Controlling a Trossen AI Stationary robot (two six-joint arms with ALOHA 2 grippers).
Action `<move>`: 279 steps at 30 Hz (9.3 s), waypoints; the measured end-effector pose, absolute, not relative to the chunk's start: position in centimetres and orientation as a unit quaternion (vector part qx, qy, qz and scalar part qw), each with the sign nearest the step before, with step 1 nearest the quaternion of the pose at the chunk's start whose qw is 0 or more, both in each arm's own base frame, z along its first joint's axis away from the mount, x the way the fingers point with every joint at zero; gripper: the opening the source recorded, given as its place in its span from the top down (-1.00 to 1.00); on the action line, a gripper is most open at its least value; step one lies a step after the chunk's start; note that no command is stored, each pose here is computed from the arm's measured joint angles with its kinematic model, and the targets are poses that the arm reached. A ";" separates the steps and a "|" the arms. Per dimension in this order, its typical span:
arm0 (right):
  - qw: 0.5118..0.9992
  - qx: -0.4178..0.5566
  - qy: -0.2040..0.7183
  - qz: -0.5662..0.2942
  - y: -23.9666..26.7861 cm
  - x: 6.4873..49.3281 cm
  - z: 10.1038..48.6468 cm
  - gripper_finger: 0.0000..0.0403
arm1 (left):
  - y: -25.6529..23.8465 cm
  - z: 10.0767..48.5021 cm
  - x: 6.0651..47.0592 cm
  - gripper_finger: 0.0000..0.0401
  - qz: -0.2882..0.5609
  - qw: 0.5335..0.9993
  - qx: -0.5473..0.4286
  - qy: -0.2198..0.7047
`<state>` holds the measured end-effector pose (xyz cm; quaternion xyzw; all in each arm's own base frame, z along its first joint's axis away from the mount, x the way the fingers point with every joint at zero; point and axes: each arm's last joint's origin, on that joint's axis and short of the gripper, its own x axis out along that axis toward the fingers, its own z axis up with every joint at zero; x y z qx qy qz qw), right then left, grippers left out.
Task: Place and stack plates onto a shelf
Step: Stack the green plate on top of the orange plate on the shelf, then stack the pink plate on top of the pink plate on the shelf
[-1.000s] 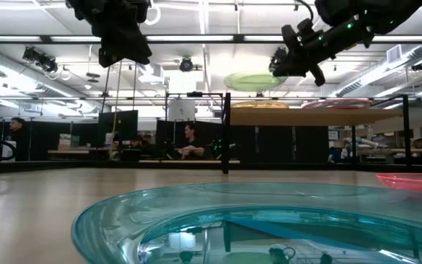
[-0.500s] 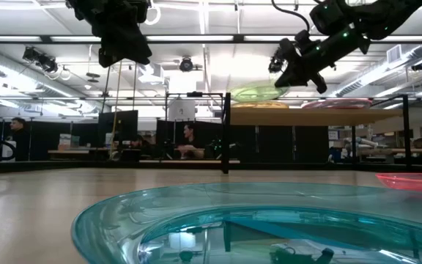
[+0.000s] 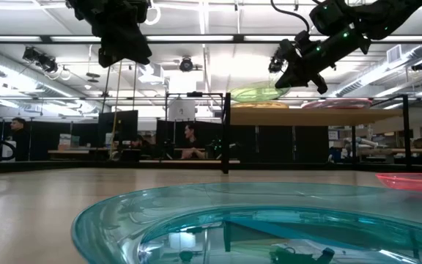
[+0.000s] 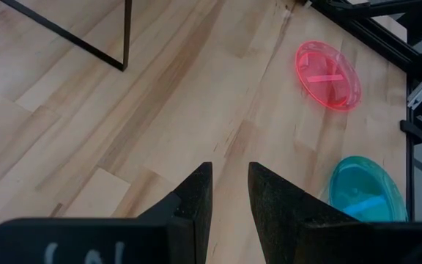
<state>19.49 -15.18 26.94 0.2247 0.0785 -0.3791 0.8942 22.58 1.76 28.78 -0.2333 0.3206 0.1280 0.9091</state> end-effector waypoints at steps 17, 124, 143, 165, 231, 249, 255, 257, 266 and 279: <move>0.887 0.216 0.078 -0.401 -15.3 19.4 26.9 0.90 | 1.8 28.8 22.6 0.52 0.128 0.909 -0.233 0.321; 0.811 0.134 0.570 0.003 6.3 18.8 20.6 0.32 | 1.8 28.8 22.6 0.52 0.128 0.909 -0.233 0.321; 0.734 0.062 0.676 -0.008 6.9 20.9 15.0 0.32 | 1.8 28.8 22.6 0.52 0.128 0.909 -0.233 0.321; 0.717 0.057 0.695 -0.014 7.0 21.1 13.9 0.59 | 1.8 28.8 22.6 0.52 0.128 0.909 -0.233 0.321; 0.694 0.049 0.716 -0.049 2.8 24.7 30.7 0.97 | 1.9 28.8 22.6 0.52 0.154 0.913 -0.210 0.313; 0.728 0.060 0.674 -0.109 -4.8 23.3 34.9 0.97 | 1.9 28.8 22.6 0.52 0.154 0.914 -0.209 0.313; 0.735 0.073 0.662 -0.132 -7.4 21.7 35.7 0.97 | 1.9 28.8 22.6 0.52 0.154 0.914 -0.209 0.313; 0.738 0.077 0.656 -0.141 -8.2 20.9 36.0 0.97 | 1.9 28.8 22.6 0.52 0.154 0.914 -0.209 0.313; 0.745 0.110 0.627 -0.201 -11.4 17.3 37.4 0.97 | 1.9 28.8 22.6 0.52 0.154 0.914 -0.209 0.313; 0.733 0.173 0.585 -0.300 -14.8 12.5 38.4 0.97 | 1.9 28.8 22.6 0.52 0.154 0.914 -0.209 0.313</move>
